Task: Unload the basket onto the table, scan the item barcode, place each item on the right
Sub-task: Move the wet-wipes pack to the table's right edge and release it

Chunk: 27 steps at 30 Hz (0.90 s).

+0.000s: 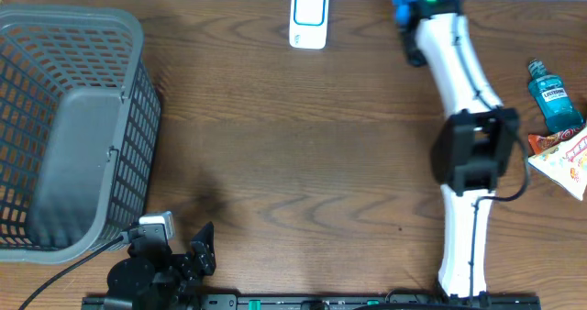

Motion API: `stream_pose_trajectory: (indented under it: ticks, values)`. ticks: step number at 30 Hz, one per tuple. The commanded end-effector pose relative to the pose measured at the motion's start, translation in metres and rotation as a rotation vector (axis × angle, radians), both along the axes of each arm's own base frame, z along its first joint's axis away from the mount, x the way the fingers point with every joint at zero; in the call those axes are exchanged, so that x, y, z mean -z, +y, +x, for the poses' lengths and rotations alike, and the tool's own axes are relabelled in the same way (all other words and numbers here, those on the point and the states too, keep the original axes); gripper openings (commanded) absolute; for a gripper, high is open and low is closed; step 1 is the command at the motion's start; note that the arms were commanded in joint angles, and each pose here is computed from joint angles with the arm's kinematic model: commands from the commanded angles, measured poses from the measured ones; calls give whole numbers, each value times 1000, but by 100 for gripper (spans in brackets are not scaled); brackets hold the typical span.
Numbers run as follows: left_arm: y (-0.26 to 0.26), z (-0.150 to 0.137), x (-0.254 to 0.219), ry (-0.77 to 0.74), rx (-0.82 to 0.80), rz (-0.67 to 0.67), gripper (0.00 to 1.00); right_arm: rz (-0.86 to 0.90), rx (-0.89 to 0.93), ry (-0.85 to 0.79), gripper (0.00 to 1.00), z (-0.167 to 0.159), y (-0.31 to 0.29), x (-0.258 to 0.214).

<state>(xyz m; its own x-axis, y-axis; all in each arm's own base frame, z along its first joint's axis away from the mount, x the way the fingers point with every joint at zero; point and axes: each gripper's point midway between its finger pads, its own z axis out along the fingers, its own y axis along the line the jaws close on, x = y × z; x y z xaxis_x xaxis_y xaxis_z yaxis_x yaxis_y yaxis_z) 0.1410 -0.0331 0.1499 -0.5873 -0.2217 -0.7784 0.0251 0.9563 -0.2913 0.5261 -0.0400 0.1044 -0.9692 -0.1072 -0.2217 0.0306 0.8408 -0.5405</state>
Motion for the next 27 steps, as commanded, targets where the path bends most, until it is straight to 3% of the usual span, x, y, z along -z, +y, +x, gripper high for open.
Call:
stream_pose_trajectory:
  ticks: [1,7,14,15,16,18,19,27]
  values:
    - [0,0,0,-1,5,5,86,68,176,-14,1,-12,-57,28]
    - [0,0,0,-1,5,5,86,64,339,9,1,-42,-145,55]
    - [0,0,0,-1,5,5,86,34,488,-33,2,-67,-206,45]
    - [0,0,0,-1,5,5,86,41,506,-51,11,-67,-207,41]
    - [0,0,0,-1,5,5,86,65,513,-69,29,-66,-206,38]
    - [0,0,0,-1,5,5,86,140,492,-116,83,-57,-196,27]
    - [0,0,0,-1,5,5,86,167,482,-140,99,-53,-192,19]
    - [0,0,0,-1,5,5,86,316,381,-458,99,-39,-139,-117]
